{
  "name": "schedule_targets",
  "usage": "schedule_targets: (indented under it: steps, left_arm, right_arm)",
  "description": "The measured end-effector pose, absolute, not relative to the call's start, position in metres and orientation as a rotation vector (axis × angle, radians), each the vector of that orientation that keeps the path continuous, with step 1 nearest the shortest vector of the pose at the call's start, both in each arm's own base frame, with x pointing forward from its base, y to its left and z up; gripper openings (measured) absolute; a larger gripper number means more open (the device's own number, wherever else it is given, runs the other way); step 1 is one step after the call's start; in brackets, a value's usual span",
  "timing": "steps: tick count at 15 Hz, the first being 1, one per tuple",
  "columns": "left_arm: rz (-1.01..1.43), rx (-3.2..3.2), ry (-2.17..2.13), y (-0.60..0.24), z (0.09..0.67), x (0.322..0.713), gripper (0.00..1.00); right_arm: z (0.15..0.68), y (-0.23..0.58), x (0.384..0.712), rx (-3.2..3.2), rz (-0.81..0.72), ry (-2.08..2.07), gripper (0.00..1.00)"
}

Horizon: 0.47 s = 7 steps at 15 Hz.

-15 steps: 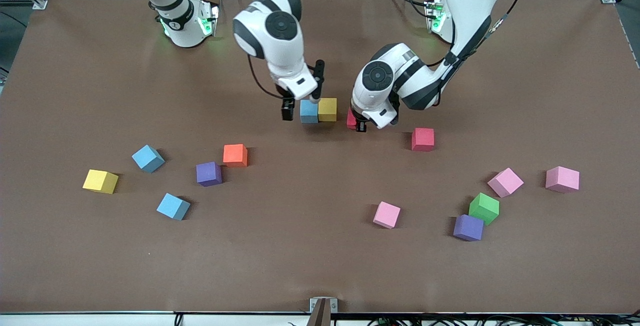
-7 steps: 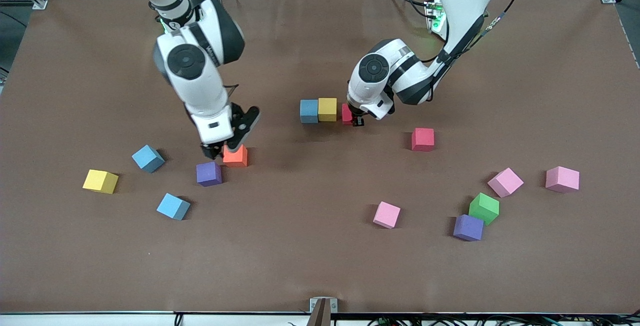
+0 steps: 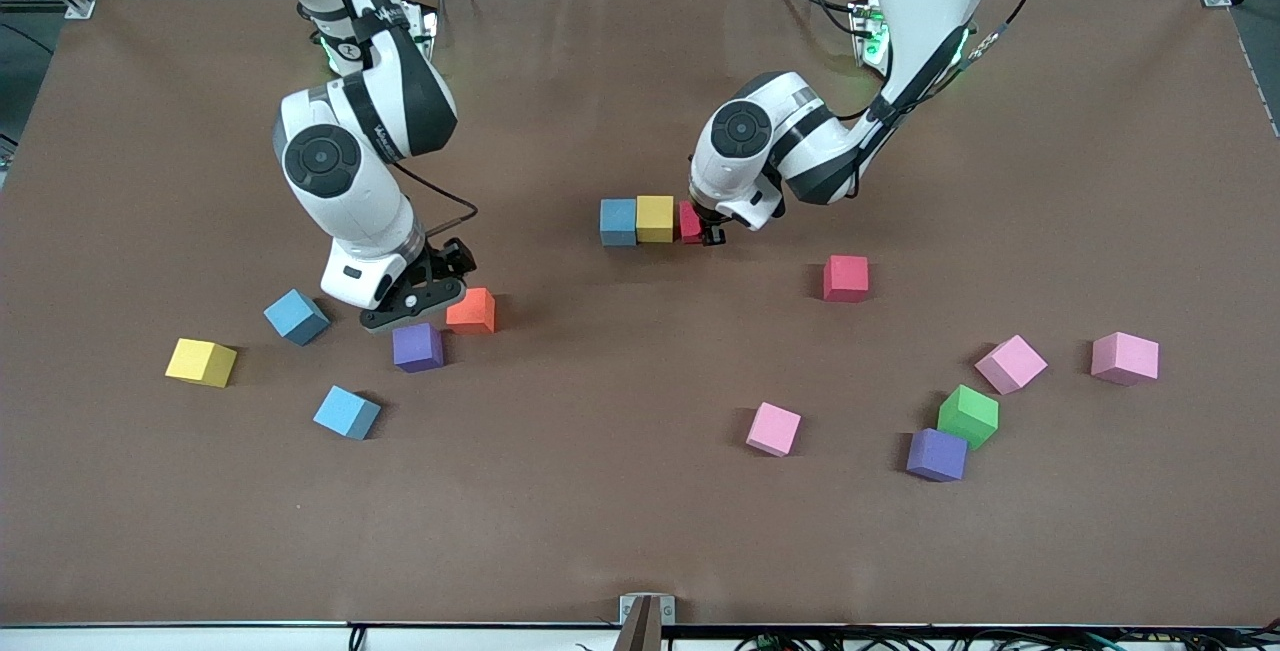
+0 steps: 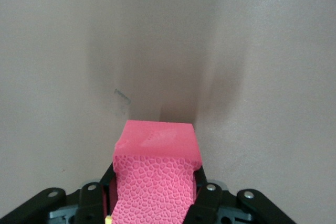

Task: Arrange 11 blocks into digit 3
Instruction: 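Grasp the orange cube with the right gripper while the left gripper holds red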

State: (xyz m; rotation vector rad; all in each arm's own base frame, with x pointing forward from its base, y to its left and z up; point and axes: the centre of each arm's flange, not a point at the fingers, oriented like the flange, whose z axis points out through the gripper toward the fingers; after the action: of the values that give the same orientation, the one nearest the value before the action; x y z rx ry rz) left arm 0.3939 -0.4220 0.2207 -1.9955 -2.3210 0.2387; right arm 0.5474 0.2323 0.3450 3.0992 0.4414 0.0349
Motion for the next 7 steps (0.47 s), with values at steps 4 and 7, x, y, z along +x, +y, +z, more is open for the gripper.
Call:
schedule_targets:
  steps: [4, 7]
  left_arm:
    - [0.242, -2.004, -2.318, -0.424, 0.219, 0.390, 0.56]
    - [0.243, -2.022, -2.303, -0.429, 0.218, 0.383, 0.56]
  right_arm:
    - [0.299, 0.233, 0.544, 3.190, -0.039, 0.138, 1.00]
    - [0.265, 0.230, 0.547, 3.198, -0.096, 0.045, 1.00]
